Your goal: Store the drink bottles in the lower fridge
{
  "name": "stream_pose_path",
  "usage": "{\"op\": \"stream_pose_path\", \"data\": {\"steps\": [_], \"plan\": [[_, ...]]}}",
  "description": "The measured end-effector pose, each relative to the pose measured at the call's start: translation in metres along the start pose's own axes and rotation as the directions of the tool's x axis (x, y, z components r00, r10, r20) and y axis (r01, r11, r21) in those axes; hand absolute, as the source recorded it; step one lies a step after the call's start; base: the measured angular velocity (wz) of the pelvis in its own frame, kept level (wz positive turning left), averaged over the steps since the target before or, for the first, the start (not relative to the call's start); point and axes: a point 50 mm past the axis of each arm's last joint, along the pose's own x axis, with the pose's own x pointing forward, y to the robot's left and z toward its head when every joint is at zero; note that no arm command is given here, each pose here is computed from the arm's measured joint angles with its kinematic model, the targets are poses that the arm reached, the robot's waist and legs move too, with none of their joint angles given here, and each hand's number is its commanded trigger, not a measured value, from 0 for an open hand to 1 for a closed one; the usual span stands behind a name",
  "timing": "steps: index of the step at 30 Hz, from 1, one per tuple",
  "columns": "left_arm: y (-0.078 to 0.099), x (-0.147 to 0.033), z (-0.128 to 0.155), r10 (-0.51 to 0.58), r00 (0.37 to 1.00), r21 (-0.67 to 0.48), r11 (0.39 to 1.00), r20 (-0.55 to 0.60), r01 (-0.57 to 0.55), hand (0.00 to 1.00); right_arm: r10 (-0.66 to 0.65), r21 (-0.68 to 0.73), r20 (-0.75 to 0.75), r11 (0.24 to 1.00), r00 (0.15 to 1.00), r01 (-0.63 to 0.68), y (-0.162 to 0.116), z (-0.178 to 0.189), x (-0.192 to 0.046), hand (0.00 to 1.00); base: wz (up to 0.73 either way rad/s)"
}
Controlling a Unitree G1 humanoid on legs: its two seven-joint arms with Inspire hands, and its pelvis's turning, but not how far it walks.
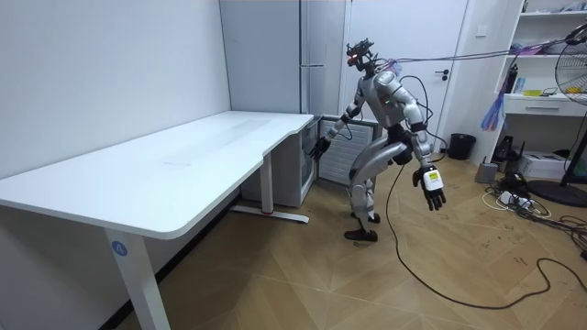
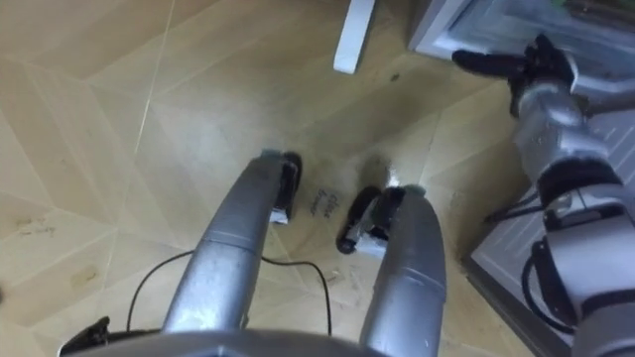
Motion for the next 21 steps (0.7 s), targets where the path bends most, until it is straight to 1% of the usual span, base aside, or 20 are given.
{"op": "stream_pose_path", "data": {"steps": [8, 13, 16, 21], "plan": [[0.003, 0.0, 0.002, 0.022, 1.0, -0.002, 1.0, 0.021, -0.022, 0.0, -0.124, -0.009, 0.023, 0.992, 0.992, 0.125, 0.01, 0.013, -0.002, 0.0, 0.1], [0.005, -0.001, 0.0, 0.026, 1.0, -0.001, 1.0, 0.013, -0.026, 0.0, -0.229, 0.03, 0.062, 0.973, 0.971, 0.227, 0.02, 0.035, -0.004, 0.0, 0.11], [0.004, -0.001, -0.001, 0.025, 1.0, 0.003, 1.0, 0.013, -0.025, 0.0, -0.287, 0.037, 0.061, 0.958, 0.956, 0.286, 0.018, 0.036, -0.005, 0.0, 0.1], [0.007, -0.001, -0.002, 0.032, 0.999, 0.006, 0.999, 0.009, -0.032, 0.0, -0.311, 0.057, 0.069, 0.95, 0.948, 0.308, 0.021, 0.04, -0.007, 0.0, 0.01]]}}
